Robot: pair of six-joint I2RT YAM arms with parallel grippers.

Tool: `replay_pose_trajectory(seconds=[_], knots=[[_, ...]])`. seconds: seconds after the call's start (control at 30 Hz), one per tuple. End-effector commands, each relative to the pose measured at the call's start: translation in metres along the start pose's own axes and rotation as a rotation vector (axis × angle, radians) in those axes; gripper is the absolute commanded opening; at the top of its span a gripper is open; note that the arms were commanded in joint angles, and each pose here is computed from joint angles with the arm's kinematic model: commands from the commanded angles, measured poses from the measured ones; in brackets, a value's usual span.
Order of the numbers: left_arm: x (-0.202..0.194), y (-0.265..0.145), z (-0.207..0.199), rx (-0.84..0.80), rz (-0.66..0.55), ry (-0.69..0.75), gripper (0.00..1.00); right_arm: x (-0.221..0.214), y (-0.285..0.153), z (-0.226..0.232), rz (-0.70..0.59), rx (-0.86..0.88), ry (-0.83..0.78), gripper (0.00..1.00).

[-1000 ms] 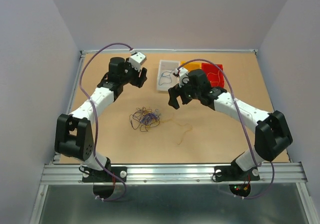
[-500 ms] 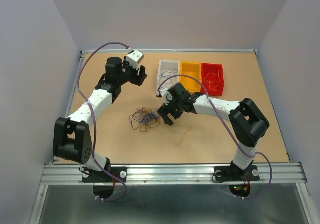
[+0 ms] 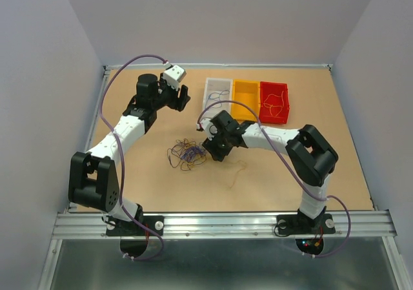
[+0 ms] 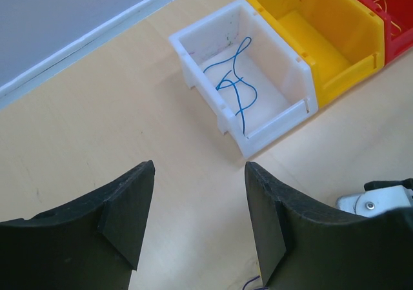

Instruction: Untangle the cables

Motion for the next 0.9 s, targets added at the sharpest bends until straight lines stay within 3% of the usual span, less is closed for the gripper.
replay_pose_trajectory(seconds=[0.0,0.17,0.27,0.3,0.47,0.6,0.73,0.87], knots=[[0.019,-0.003,0.006,0.013,-0.067,0.02,0.69,0.002,0.004,0.005,0.022,-0.026,-0.032,0.5],[0.018,-0.002,0.005,0.012,-0.064,0.019,0.7,-0.005,0.002,0.014,0.034,-0.072,-0.065,0.38],[0.018,-0.003,0.006,0.013,-0.066,0.019,0.69,-0.003,-0.007,0.018,0.012,-0.121,-0.078,0.19],[0.019,-0.003,0.005,0.011,-0.068,0.022,0.7,0.0,-0.011,0.019,-0.001,-0.134,-0.083,0.02],[0.019,-0.003,0.004,0.0,-0.072,0.02,0.7,0.022,-0.046,0.032,-0.159,-0.098,-0.08,0.01],[0.022,-0.005,-0.004,-0.039,-0.087,0.033,0.7,0.045,-0.101,0.05,-0.373,-0.036,-0.078,0.01],[0.028,-0.012,-0.028,-0.175,-0.147,0.077,0.7,0.07,-0.175,0.07,-0.623,0.033,-0.063,0.0],[0.038,-0.028,-0.057,-0.328,-0.23,0.13,0.7,0.089,-0.219,0.076,-0.757,0.045,-0.026,0.01]])
Point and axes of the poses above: each gripper's point midway between its finger pads, its own y axis out along the fingers, its own z axis along the line the jaws close on, x = y × z, the point moved 1 cm from there along -y, back along the fingers, and after that the axes turned 12 degrees about y, right-handed, at the moved point
